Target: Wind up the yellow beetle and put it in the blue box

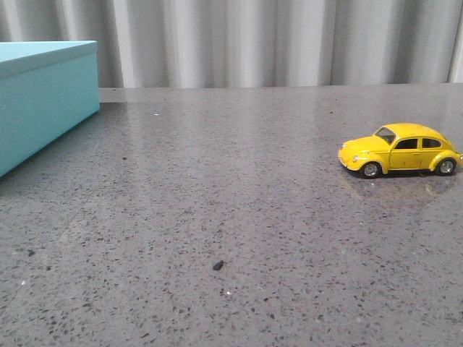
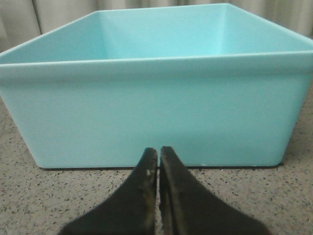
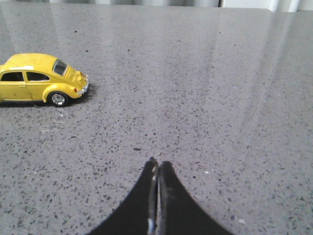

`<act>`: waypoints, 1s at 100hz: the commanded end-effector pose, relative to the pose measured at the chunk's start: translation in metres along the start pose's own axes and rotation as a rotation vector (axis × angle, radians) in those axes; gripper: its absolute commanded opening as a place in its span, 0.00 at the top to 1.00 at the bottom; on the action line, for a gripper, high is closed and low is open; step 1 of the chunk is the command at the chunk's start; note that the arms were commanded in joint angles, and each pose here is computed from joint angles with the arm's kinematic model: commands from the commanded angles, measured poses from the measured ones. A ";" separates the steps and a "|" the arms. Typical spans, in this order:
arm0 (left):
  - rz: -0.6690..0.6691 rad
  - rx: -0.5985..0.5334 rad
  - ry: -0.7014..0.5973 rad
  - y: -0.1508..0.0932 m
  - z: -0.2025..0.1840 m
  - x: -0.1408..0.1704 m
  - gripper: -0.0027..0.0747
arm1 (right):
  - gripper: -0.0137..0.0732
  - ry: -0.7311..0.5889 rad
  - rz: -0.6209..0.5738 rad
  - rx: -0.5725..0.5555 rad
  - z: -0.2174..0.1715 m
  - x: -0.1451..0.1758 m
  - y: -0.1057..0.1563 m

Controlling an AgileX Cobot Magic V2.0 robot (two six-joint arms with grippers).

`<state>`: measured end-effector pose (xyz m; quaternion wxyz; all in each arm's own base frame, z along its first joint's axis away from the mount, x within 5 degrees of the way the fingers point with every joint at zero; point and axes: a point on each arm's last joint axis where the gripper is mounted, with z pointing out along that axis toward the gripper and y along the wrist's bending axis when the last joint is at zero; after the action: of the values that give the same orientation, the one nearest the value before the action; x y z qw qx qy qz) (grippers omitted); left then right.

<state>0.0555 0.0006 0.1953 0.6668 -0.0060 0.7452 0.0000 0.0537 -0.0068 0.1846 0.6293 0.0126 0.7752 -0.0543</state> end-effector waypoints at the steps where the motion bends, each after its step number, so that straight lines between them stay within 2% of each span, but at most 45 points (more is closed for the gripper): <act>1: -0.010 0.012 -0.097 -0.001 -0.001 -0.001 0.99 | 0.91 -0.092 -0.011 0.004 0.000 -0.002 0.000; 31: -0.010 0.014 -0.142 -0.001 -0.001 -0.005 0.99 | 0.91 -0.085 -0.010 0.005 0.000 -0.002 0.000; 100: -0.003 0.015 -0.188 -0.001 -0.002 -0.009 0.99 | 0.91 -0.226 -0.055 0.005 -0.002 -0.014 0.001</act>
<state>0.0561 0.0005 0.2036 0.7003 -0.0037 0.7138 0.0007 0.0555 -0.0060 0.1969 0.6797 -0.0065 0.7302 -0.0690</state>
